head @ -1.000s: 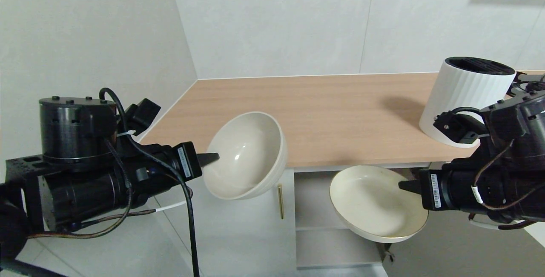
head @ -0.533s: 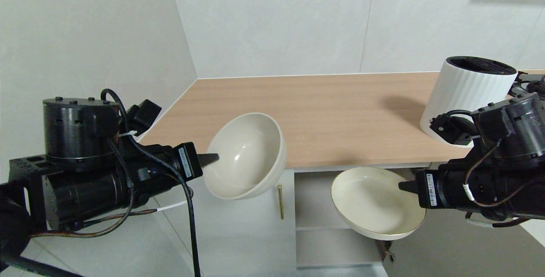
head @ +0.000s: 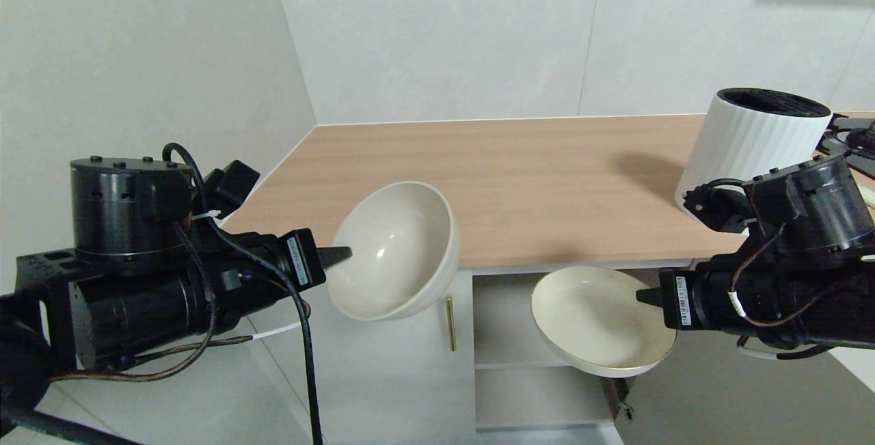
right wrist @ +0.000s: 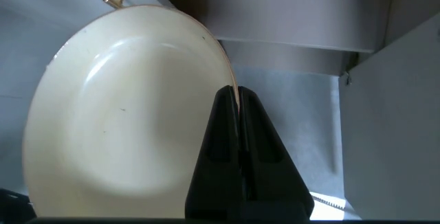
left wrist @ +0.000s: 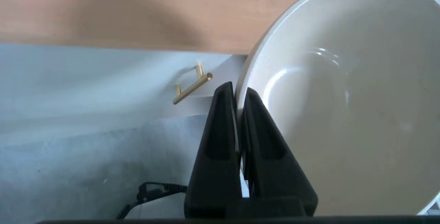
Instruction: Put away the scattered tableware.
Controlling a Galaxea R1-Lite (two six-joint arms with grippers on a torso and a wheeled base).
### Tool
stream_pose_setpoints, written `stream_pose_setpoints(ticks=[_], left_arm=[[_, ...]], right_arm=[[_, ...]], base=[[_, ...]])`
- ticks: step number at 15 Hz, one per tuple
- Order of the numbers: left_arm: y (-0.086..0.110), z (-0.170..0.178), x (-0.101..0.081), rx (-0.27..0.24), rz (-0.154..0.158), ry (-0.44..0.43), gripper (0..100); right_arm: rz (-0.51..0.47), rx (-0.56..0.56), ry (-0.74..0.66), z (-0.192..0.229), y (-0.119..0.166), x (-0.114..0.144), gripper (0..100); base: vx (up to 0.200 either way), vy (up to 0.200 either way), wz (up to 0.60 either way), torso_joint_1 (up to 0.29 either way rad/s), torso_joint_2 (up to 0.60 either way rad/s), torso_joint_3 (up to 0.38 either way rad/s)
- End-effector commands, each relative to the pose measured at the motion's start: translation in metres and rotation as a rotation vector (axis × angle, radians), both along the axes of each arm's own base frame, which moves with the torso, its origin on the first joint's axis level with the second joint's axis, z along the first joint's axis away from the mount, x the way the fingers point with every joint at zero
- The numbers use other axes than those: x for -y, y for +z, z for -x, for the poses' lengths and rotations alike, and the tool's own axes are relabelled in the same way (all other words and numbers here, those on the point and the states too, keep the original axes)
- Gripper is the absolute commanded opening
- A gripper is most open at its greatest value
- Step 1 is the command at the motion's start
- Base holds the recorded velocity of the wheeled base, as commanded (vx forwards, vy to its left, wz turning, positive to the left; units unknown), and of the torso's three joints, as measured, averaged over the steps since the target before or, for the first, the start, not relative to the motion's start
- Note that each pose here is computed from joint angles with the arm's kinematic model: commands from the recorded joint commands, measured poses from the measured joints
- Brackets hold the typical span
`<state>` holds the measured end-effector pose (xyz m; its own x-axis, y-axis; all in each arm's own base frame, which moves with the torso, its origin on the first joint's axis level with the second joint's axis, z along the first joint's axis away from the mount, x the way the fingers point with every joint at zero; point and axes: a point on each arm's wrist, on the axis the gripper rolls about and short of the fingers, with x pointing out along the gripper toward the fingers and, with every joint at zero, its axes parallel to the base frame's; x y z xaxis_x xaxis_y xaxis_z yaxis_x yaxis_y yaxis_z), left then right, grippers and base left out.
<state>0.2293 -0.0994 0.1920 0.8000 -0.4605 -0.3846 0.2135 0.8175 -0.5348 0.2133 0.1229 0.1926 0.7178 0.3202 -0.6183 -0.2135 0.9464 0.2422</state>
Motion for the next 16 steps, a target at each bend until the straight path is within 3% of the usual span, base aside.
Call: stream_pose_setpoints(ticks=[1, 10, 16], left_arm=[[-0.0006, -0.0004, 0.0002, -0.003, 0.000, -0.001, 0], [-0.0022, -0.0015, 0.0007, -0.008, -0.003, 0.001, 0], [-0.0022, -0.0015, 0.0007, -0.008, -0.003, 0.001, 0]], right_arm=[[0.007, -0.011, -0.001, -0.0018, -0.0037, -0.0006, 0], [0.011, -0.018, -0.001, -0.0030, -0.0059, -0.0013, 0], [0.016, -0.027, -0.008, -0.0055, -0.0086, -0.0010, 0]], base=[[0.000, 0.000, 0.00, -0.149, 0.33, 0.188], [0.000, 0.000, 0.00, -0.179, 0.45, 0.262], [0.000, 0.000, 0.00, -0.021, 0.06, 0.038]])
